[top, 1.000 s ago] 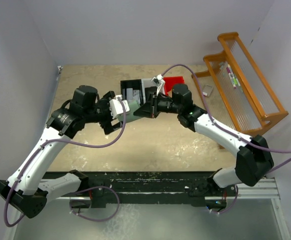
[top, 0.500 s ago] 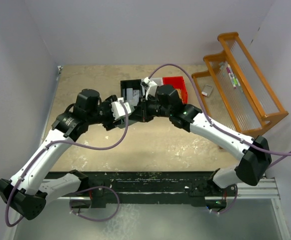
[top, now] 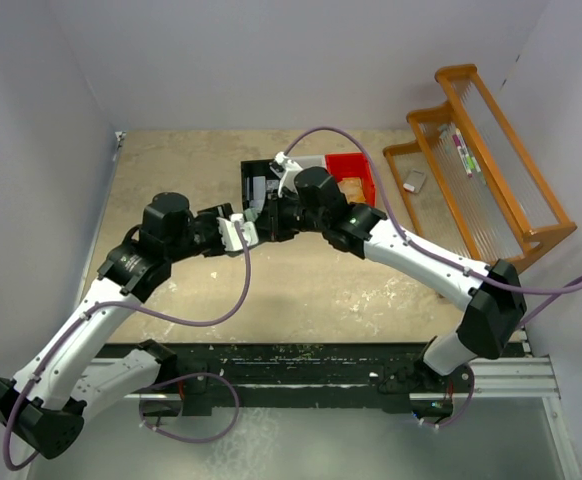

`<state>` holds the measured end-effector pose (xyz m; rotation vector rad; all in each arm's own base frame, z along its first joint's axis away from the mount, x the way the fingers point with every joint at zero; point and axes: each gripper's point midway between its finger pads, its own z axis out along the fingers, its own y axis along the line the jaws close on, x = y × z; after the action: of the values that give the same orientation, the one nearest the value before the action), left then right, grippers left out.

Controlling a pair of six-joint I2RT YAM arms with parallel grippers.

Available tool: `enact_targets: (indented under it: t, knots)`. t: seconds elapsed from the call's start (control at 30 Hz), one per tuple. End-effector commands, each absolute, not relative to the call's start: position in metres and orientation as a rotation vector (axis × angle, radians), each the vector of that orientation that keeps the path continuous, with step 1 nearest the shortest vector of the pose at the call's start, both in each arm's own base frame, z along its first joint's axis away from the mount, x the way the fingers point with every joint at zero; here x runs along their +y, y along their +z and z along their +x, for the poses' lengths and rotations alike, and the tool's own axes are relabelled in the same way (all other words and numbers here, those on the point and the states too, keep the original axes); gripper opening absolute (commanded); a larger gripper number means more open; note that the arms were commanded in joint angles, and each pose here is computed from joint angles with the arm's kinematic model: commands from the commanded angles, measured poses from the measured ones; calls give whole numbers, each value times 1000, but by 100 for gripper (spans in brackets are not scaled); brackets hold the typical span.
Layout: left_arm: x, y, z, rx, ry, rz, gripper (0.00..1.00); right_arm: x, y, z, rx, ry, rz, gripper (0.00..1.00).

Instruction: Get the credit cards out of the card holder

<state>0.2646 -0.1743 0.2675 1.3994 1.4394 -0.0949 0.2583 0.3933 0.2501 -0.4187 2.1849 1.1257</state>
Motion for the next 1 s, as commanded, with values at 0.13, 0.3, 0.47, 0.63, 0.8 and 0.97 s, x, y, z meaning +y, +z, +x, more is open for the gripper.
enact_targets:
  t: [0.13, 0.3, 0.47, 0.63, 0.8, 0.97]
  knots:
    - [-174, 268, 266, 1358, -39, 1438, 50, 405, 300, 259, 2065, 1223, -375, 0]
    - [-172, 268, 269, 1368, -19, 1418, 49, 409, 301, 254, 2066, 1238, -388, 0]
    - [-168, 276, 280, 1348, 53, 1366, 38, 416, 299, 249, 2073, 1262, -398, 0]
    - [-162, 276, 286, 1343, 108, 1344, 26, 419, 300, 246, 2072, 1272, -399, 0]
    - [-156, 285, 292, 1331, 160, 1282, 18, 421, 298, 246, 2077, 1275, -394, 0]
    - [-145, 295, 301, 1314, 257, 1230, 6, 420, 289, 247, 2094, 1262, -384, 0]
